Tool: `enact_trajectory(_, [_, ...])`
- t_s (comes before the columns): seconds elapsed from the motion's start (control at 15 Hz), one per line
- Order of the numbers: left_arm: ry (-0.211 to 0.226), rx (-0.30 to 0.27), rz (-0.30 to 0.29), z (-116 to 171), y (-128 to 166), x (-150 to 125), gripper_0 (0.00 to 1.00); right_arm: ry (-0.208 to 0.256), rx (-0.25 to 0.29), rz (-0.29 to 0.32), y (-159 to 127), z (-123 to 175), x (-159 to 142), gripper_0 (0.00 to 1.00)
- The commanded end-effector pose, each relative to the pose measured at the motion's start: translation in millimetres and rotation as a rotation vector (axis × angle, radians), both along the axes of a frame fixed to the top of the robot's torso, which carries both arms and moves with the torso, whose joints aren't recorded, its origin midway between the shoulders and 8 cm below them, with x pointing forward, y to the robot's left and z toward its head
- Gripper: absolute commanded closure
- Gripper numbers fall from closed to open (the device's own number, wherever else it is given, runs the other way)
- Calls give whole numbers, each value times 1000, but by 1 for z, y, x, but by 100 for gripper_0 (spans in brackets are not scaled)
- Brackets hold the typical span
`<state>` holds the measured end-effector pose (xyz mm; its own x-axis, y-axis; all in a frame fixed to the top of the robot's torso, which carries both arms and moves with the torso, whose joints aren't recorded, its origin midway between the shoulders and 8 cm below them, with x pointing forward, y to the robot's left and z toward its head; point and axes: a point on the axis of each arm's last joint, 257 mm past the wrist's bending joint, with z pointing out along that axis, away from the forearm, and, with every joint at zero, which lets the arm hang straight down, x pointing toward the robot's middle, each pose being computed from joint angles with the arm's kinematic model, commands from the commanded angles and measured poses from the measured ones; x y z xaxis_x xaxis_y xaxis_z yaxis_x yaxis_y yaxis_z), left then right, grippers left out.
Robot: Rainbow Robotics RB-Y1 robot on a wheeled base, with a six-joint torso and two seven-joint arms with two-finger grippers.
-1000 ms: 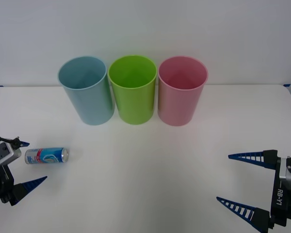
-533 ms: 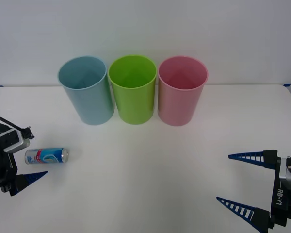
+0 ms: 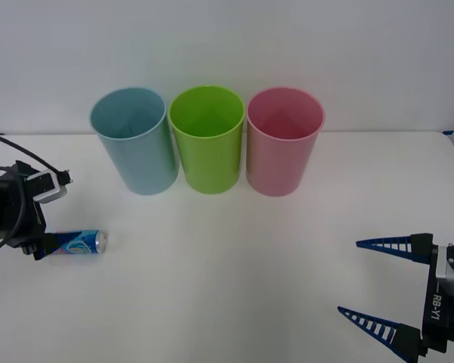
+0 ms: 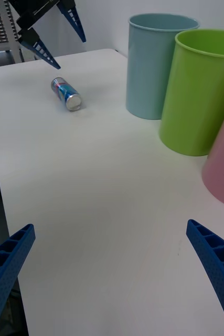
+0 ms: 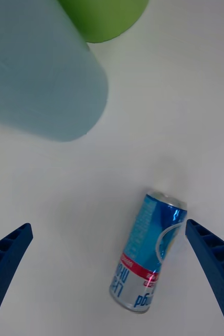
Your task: Put cans in the blue bin and PET bottles in the pink bin and trash in the green bin.
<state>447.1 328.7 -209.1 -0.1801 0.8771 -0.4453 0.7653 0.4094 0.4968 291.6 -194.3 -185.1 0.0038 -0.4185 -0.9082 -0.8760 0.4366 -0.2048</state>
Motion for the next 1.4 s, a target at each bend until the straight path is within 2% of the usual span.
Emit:
enact_trajectory(0.07, [-18, 67, -19, -6, 11, 16, 0, 0, 0, 0, 0, 0, 0, 0])
enact_trajectory(0.4, [48, 141, -29, -31, 19, 22, 0, 0, 0, 0, 0, 0, 0, 0])
enact_trajectory(0.6, [83, 147, -21, -33, 20, 22, 0, 0, 0, 0, 0, 0, 0, 0])
enact_trajectory(1.0, [112, 182, 13, -42, 48, 19, 0, 0, 0, 0, 0, 0, 0, 0])
enact_trajectory(1.4, [170, 199, 27, -56, 66, -4, 0, 0, 0, 0, 0, 0, 0, 0])
